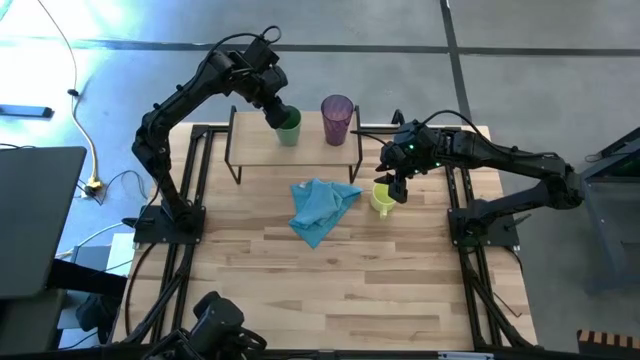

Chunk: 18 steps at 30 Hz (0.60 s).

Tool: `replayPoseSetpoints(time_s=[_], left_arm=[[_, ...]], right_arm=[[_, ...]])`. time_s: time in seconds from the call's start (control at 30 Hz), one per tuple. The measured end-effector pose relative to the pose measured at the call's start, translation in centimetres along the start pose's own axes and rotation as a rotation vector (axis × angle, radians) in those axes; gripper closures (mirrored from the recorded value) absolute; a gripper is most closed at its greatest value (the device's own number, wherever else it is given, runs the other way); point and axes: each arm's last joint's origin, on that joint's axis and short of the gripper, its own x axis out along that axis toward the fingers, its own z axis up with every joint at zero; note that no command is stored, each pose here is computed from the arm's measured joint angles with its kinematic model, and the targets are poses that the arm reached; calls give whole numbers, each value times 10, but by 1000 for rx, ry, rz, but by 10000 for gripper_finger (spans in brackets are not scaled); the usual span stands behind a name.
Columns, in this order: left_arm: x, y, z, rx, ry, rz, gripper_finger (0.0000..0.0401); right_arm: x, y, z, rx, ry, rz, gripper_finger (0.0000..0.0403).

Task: Stack small to large cups/mugs on shelf
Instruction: Put the green cup on the shelf

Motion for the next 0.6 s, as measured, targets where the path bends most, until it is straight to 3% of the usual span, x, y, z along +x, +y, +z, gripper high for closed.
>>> replayPoseSetpoints(time_s=[0.6], left_arm=[[0,-1,0,-7,-5,-30,343]], right_arm=[[0,0,-1,2,14,1,253]])
